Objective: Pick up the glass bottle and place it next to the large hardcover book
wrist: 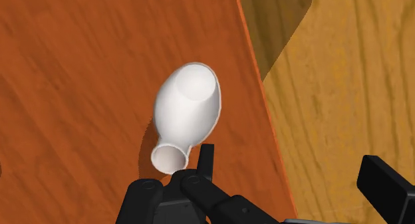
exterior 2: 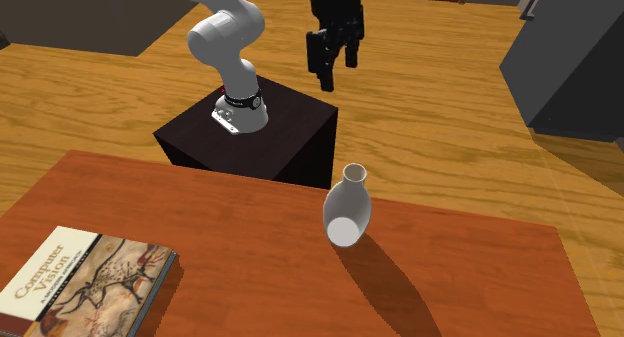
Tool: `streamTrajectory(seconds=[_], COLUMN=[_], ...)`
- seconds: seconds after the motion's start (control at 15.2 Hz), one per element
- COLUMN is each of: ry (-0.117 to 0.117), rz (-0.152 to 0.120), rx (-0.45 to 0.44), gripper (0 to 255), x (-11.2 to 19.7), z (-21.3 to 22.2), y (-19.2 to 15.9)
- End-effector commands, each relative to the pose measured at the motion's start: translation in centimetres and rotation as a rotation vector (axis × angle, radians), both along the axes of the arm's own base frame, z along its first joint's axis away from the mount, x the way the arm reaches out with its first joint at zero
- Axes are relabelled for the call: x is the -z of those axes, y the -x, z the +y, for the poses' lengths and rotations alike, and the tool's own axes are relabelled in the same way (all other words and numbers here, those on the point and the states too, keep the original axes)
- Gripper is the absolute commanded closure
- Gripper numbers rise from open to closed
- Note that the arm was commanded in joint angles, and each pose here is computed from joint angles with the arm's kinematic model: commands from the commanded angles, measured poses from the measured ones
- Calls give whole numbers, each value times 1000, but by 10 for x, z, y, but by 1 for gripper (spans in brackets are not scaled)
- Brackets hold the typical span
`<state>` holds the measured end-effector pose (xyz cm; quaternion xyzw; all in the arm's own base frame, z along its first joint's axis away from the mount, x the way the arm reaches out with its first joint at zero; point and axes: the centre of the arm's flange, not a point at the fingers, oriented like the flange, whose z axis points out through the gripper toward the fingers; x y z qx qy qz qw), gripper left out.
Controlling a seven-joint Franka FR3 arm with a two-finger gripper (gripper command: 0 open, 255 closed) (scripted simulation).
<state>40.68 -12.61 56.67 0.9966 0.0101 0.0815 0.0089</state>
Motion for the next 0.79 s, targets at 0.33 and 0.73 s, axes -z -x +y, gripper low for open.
streamTrajectory(seconds=[0.33,0.73], ry=[-10,-19], rz=[52,92], rx=[-14,-24], gripper=[0,0], x=[59,106], z=[-59,-101], y=[-54,-93])
